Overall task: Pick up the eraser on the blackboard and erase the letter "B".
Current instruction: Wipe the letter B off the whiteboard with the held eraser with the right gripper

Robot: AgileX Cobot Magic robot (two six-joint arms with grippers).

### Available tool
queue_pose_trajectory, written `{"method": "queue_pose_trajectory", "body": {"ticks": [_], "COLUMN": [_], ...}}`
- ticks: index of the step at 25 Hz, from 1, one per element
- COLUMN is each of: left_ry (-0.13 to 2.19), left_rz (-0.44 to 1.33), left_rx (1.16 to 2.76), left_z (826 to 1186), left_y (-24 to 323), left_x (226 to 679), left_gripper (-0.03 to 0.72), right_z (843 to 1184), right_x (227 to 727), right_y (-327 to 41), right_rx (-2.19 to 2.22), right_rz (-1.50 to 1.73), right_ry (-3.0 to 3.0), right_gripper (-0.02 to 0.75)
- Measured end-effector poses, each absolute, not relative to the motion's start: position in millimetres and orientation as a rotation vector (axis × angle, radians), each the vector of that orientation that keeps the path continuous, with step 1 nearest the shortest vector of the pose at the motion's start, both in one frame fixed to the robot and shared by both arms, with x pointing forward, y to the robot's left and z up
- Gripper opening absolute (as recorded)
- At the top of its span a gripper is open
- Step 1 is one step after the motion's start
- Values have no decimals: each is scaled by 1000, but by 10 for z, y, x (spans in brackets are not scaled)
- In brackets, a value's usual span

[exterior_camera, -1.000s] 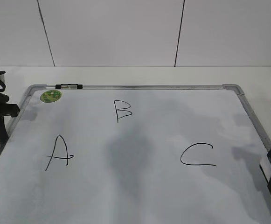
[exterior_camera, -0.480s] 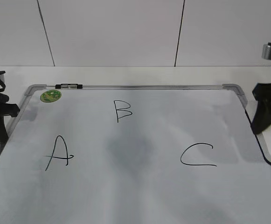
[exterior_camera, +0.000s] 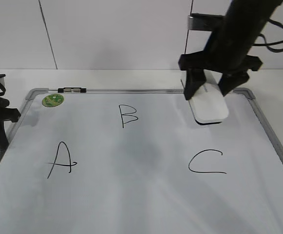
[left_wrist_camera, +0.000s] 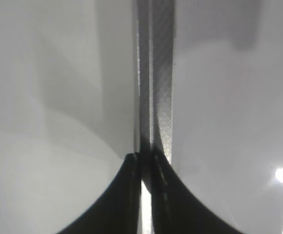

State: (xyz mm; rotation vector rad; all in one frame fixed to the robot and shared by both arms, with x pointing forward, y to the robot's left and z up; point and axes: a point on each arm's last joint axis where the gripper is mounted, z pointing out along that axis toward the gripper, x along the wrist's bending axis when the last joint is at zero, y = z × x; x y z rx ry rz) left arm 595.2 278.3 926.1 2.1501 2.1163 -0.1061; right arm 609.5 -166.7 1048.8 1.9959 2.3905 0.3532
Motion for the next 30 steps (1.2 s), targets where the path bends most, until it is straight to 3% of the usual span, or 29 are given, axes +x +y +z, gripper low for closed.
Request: {"method": "queue_pose_trajectory", "body": {"ticks": [11, 30], "left_ry": [2124, 2129], "left_rz": [-129, -142], "left_rx": [2159, 2161], "left_z": [9229, 9231], "left_y": [2782, 2785], "left_x": [5957, 5957], "left_gripper": [20, 22], "right_z": [10140, 9511], "right_x": [6646, 7037], "right_y": [-974, -667], "right_rx": [1859, 1819], "right_rz": [427, 407], "right_ry": [2472, 2494], "right_gripper": [538, 538]}}
